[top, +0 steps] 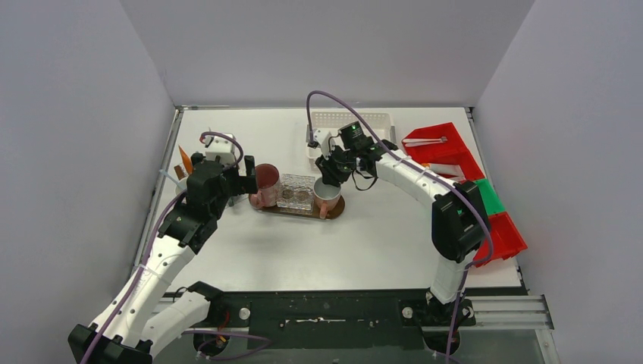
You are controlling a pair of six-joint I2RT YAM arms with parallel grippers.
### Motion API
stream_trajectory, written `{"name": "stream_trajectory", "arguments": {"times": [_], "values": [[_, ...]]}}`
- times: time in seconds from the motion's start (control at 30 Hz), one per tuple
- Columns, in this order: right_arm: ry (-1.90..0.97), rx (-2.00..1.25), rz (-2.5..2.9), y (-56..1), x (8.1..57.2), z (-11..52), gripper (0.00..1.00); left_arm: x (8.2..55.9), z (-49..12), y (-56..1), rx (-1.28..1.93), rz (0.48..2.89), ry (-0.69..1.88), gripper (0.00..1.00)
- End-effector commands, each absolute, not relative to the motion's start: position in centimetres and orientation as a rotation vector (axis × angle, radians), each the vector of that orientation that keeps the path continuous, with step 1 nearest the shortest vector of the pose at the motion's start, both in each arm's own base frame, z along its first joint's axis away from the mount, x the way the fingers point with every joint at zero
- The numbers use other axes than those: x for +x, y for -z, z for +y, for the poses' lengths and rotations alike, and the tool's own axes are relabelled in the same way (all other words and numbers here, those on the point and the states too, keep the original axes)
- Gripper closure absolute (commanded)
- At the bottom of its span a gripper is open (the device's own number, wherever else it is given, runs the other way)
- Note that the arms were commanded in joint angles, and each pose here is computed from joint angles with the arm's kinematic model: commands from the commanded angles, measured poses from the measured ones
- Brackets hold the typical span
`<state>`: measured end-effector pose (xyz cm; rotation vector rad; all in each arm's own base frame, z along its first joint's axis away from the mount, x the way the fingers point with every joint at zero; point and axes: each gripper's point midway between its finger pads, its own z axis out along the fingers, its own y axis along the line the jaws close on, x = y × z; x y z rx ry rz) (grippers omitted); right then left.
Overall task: Prepare toiletry sets of a toothbrush and toothpaste on the tray
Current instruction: Place the cup on the tray.
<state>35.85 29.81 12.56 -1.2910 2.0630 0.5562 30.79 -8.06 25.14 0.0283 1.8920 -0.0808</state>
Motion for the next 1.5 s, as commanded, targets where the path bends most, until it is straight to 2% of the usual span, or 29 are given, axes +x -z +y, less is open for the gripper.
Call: {"name": "stream_trajectory", "arguments": {"times": [0.0,0.4,0.53,0.87,1.0,1.2,1.47], "values": [[-0.53,-1.231,1.968,-16.8,37.1,30.5,0.67,31.2,-8.0,-26.7,-0.002,1.829,0.099,0.06],[-0.393,-1.024,1.906,-23.0,37.7,27.5,0.39,31.0,-8.2,-26.9,0.005,1.823,0.116,0.06],[-0.306,-0.901,1.912,-24.6,37.8,24.9,0.25,31.0,-8.2,-27.0,0.006,1.82,0.118,0.06],[-0.152,-0.383,2.103,-24.9,38.3,15.0,0.07,30.7,-8.1,-27.3,0.003,1.802,0.126,0.06],[-0.039,-0.047,2.146,-24.9,38.3,11.1,0.0,30.7,-8.1,-27.4,0.0,1.797,0.126,0.06],[0.032,0.141,2.142,-23.7,37.3,8.6,0.0,30.7,-8.1,-27.2,0.003,1.801,0.122,0.06],[-0.048,0.294,2.175,-21.9,37.9,5.4,0.0,30.7,-8.1,-27.2,0.006,1.802,0.117,0.06]]}}
